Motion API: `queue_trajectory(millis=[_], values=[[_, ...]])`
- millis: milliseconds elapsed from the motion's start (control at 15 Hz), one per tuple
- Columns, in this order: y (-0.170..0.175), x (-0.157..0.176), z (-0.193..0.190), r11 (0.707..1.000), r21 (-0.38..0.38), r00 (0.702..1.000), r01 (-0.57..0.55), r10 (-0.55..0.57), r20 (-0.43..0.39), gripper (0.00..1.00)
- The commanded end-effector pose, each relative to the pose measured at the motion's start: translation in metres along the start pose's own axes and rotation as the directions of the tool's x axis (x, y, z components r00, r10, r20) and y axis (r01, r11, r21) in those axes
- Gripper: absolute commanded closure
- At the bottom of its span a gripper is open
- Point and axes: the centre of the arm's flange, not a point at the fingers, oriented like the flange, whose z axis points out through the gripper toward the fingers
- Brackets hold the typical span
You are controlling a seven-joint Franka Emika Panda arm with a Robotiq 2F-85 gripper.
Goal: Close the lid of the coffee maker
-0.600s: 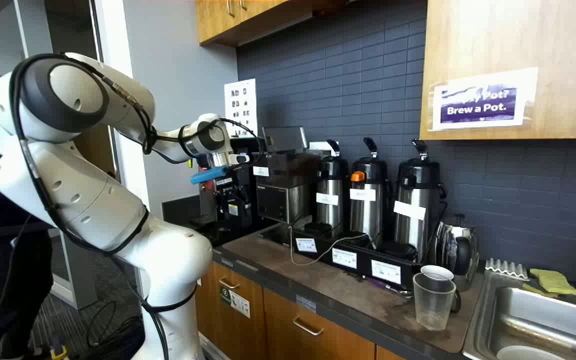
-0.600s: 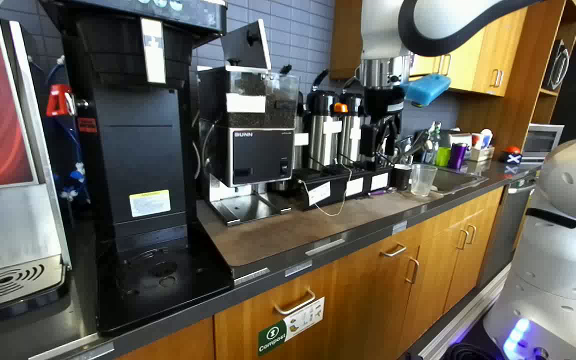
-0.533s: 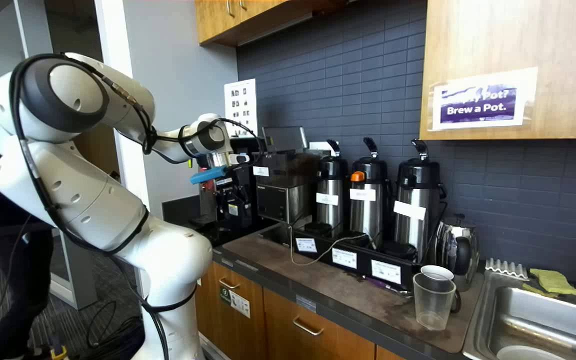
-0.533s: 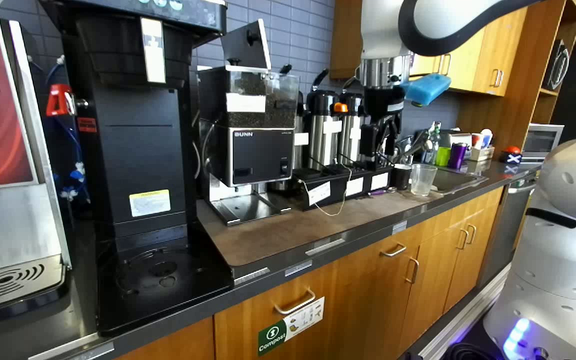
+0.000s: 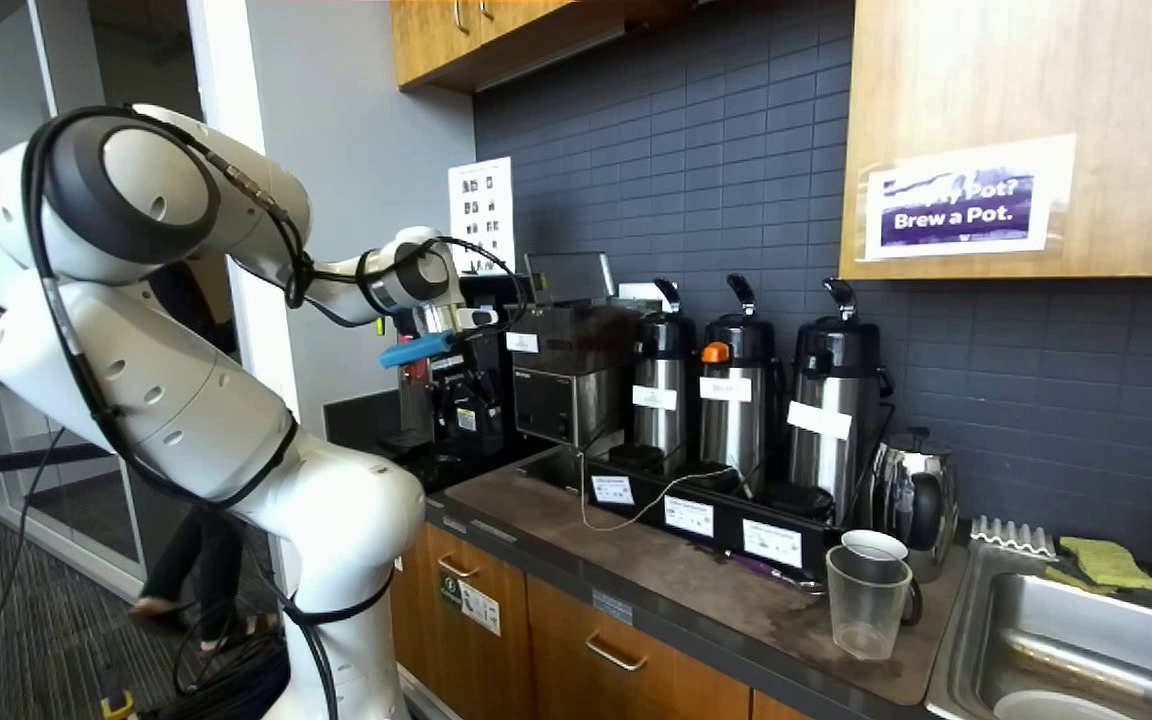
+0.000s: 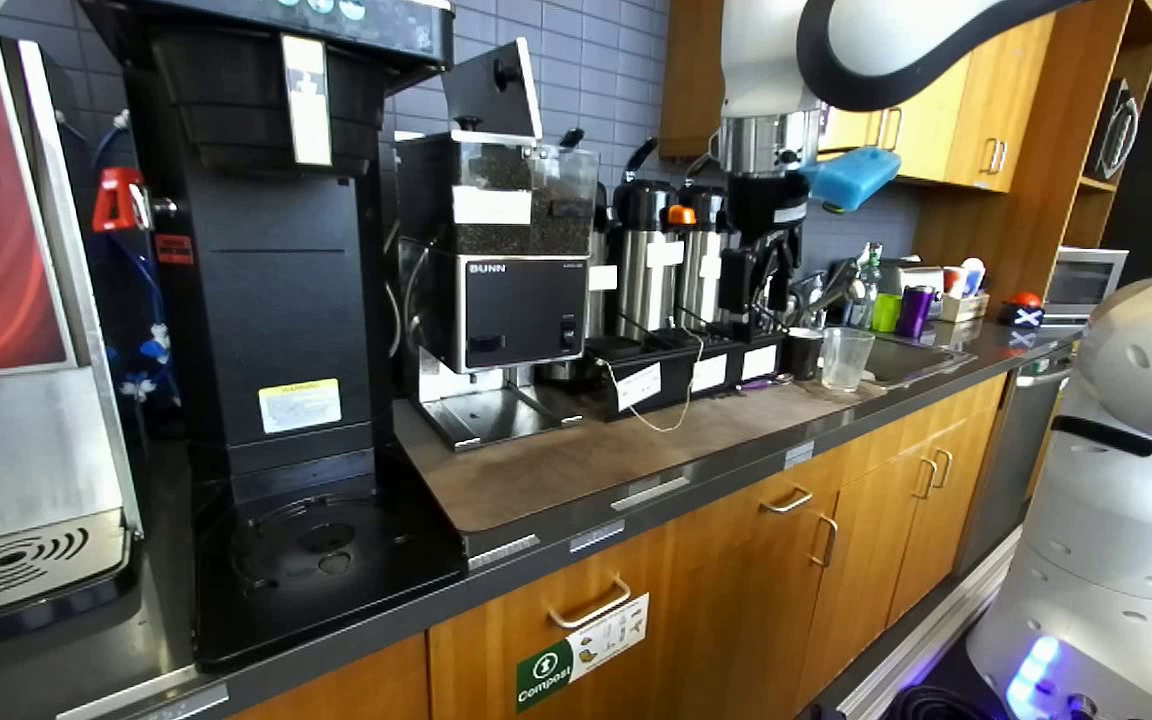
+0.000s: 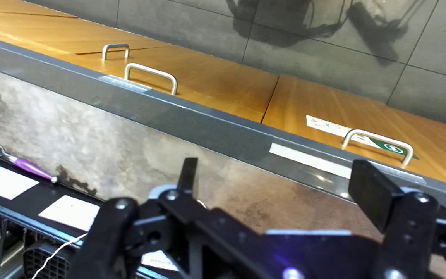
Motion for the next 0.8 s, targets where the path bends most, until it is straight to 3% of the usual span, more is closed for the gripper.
queue_trajectory(millis=[0,733], values=[[-0.009,0.009,-0.012,1.000,-0.005,1.000,0.016,-0.017,-0.014,0.00],[-0.029,0.054,-0.124,0.995,-0.058,0.975,0.080,-0.091,-0.205,0.00]])
